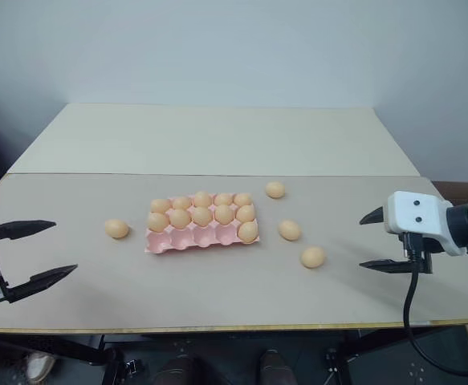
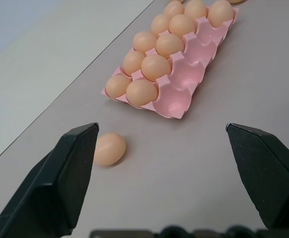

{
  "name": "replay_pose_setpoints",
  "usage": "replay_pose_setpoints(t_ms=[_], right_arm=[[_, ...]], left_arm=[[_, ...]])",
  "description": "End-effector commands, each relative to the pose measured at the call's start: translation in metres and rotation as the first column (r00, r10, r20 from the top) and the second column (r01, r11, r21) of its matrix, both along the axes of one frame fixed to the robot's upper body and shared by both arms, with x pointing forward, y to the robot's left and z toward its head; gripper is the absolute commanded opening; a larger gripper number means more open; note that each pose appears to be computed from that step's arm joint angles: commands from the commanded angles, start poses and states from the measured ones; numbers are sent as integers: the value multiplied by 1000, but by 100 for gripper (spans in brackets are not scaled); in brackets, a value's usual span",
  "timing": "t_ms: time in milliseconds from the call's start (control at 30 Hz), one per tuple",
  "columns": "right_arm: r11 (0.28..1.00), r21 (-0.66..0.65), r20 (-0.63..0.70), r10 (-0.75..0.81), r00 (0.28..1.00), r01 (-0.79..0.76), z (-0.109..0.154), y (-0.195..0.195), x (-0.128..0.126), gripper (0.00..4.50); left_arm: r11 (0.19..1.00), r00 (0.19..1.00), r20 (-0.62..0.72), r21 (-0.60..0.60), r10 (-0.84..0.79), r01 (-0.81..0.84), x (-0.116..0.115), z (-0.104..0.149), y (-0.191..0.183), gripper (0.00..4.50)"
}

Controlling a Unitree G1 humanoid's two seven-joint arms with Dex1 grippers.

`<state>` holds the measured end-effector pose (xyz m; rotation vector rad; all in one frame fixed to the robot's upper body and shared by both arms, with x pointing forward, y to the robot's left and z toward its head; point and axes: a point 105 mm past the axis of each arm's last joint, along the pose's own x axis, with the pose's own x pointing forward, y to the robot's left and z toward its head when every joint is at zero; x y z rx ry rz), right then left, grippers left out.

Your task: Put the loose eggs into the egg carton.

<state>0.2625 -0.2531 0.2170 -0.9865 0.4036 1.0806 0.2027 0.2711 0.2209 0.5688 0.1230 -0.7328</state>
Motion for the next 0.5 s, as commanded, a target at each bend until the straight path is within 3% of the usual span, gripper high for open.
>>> replay_pose_setpoints(t_ms=[33,500], right_arm=[[1000,2,37,27,999,-27,9,3,0,450],[1000,2,41,22,999,-22,10,2,-1,450]], left_arm=[[1000,1000,5,-7,8,-8,-3,9,-1,449],[1000,1000,20,12,3,-4,-1,8,-3,449]])
